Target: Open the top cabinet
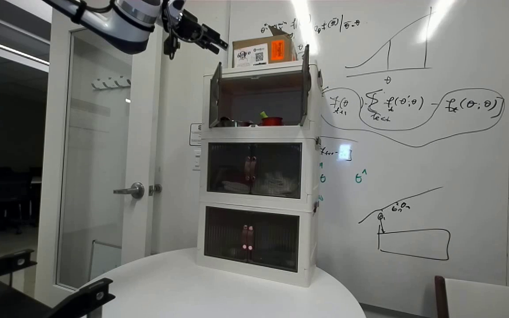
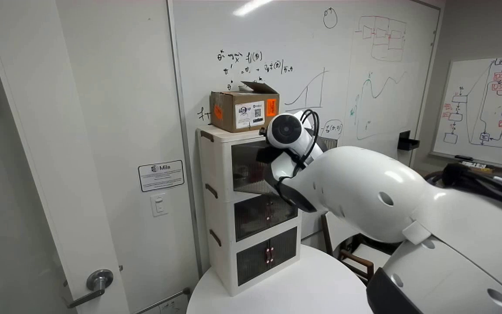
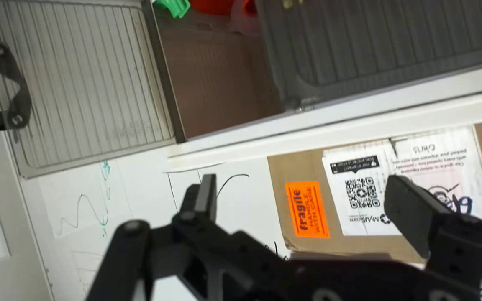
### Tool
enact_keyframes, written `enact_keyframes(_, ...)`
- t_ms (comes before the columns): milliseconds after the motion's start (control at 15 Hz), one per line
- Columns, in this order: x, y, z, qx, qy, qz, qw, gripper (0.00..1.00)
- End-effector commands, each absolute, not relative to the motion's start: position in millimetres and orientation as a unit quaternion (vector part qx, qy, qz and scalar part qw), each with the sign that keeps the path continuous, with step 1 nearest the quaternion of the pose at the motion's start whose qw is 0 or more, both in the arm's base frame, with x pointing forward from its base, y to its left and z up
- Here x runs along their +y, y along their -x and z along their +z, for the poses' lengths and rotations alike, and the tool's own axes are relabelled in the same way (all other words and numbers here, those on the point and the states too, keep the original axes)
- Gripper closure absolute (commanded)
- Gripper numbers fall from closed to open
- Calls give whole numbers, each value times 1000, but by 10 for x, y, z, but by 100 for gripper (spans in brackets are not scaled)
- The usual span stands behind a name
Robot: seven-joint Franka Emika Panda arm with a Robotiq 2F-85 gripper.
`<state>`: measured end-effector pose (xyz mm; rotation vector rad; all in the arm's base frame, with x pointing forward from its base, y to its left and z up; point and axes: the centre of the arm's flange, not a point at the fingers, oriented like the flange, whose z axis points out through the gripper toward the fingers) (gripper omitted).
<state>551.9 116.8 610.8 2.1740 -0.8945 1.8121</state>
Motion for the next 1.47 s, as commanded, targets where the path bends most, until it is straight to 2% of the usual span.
enact_keyframes(0, 1017, -5460, 6500, -256, -743, 611, 99, 0)
enact_keyframes(600, 1012, -5456, 6428, -264, -738, 612, 105, 0)
enact_keyframes(1400, 982, -5506, 6709, -119, -870, 477, -27, 0)
